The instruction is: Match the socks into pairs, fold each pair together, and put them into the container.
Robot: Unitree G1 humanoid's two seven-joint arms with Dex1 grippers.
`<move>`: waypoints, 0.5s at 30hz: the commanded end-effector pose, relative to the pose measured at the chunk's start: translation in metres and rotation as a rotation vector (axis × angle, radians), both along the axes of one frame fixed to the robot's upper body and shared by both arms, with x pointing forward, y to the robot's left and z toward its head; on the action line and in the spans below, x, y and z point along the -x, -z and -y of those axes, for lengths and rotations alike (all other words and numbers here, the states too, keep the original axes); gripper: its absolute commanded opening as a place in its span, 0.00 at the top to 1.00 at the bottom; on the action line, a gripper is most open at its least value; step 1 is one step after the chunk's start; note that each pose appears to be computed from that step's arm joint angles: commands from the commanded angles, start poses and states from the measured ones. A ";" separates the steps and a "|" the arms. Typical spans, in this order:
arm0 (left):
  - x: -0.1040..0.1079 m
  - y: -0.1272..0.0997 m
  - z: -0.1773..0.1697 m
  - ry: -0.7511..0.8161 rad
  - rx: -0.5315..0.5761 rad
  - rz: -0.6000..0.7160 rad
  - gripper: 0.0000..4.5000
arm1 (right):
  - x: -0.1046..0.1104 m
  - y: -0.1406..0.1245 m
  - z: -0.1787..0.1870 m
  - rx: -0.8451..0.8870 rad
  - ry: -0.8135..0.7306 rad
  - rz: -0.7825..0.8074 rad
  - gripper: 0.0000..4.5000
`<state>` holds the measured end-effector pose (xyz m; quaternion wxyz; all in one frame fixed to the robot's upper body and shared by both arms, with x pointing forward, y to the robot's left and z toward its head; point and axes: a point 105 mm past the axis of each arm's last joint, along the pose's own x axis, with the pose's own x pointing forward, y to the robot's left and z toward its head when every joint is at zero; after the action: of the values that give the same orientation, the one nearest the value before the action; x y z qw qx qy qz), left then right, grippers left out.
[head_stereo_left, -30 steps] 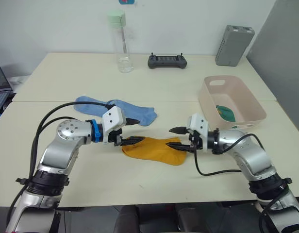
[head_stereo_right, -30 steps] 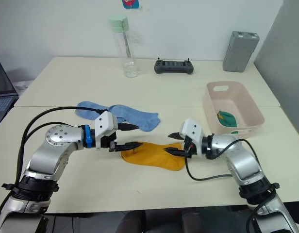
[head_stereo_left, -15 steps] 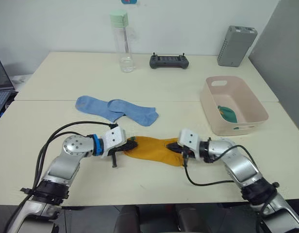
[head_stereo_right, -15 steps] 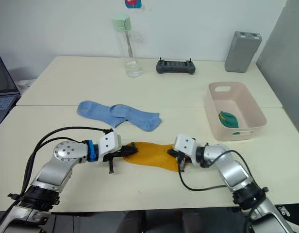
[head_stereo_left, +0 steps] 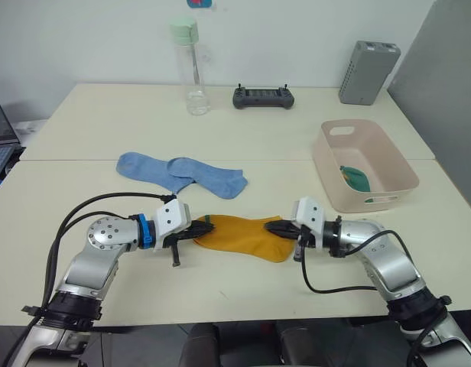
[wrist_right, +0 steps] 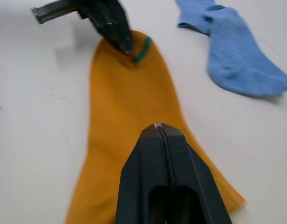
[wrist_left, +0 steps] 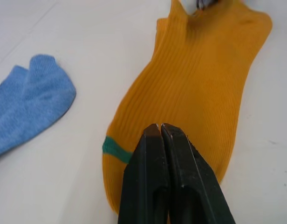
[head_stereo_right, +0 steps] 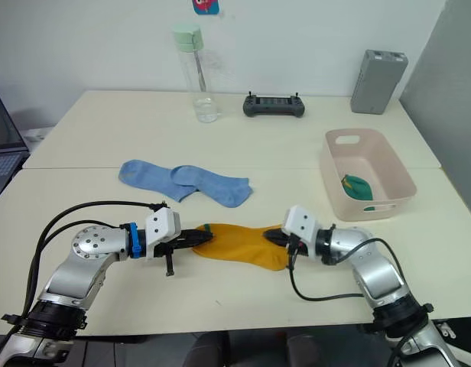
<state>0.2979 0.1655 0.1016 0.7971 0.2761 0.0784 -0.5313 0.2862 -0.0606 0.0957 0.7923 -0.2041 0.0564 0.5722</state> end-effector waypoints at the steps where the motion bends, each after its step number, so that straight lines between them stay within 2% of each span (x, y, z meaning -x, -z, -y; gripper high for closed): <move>1: -0.002 0.007 -0.012 -0.028 -0.094 0.013 0.99 | -0.003 0.008 0.015 0.067 0.048 0.007 1.00; 6: 0.000 -0.001 -0.014 -0.017 -0.062 0.016 0.99 | 0.003 -0.005 0.037 0.027 0.075 -0.041 1.00; 11: 0.004 -0.023 0.000 0.010 0.071 0.024 0.99 | 0.011 -0.027 0.046 -0.091 0.150 -0.121 1.00; 15: 0.004 -0.031 0.005 0.017 0.096 0.035 1.00 | 0.010 -0.018 0.048 -0.094 0.240 -0.182 0.75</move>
<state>0.2921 0.1616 0.1166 0.8017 0.2450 0.0643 -0.5415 0.2777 -0.1104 0.1106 0.8498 -0.1168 0.1281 0.4979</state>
